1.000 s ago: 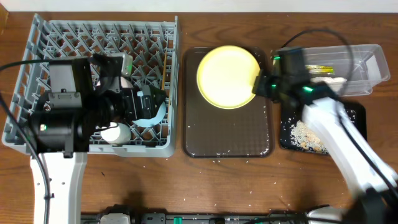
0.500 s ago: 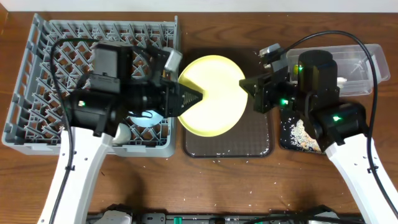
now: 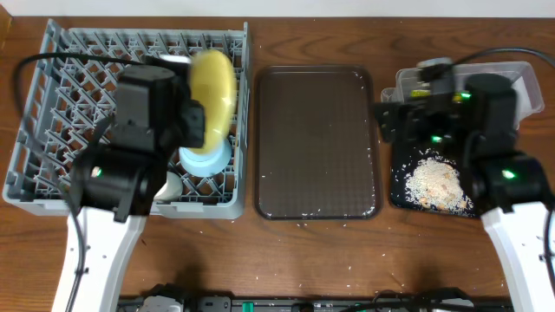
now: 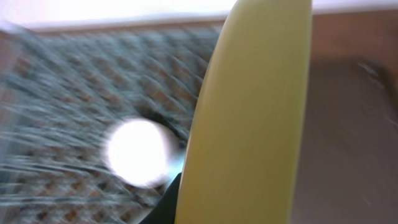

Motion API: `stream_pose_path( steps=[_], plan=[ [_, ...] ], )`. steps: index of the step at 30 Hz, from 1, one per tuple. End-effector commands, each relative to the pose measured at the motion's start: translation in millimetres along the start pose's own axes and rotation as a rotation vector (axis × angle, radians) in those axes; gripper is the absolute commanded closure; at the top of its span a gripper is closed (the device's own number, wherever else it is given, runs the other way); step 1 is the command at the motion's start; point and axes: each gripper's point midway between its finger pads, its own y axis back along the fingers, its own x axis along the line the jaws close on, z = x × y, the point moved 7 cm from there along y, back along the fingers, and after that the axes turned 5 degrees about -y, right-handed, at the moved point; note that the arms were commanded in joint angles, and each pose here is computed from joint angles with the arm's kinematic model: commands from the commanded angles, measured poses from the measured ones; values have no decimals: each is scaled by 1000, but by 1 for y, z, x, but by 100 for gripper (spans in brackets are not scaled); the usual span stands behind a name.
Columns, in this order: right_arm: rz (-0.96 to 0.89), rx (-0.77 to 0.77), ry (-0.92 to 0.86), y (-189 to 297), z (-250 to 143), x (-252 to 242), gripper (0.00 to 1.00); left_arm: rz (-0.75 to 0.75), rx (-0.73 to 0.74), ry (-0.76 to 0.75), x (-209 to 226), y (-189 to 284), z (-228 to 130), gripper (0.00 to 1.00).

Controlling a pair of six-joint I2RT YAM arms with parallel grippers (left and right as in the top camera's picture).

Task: Sort waste into correct bins and load items into the dishwasher
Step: 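Stand the yellow plate upright in the rack with the left gripper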

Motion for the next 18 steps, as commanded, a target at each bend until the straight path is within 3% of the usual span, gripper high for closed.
stream_pose_path(
  steps=[1, 5, 8, 12, 18],
  plan=[
    [-92, -68, -93, 16, 10, -21, 17, 263, -79, -87, 27, 5, 21, 93],
    [-116, -48, -121, 17, 7, -28, 12, 392, -90, -107, 31, -38, 39, 93],
    [-128, -17, -132, 16, 1, -30, 11, 407, -74, -135, 22, -90, 47, 93],
    [-138, 13, -142, 16, -4, -32, 9, 396, -20, -169, 3, -156, 38, 93],
    [-139, 15, -144, 16, -5, -32, 8, 384, 78, -210, -10, -212, 13, 93]
  ],
)
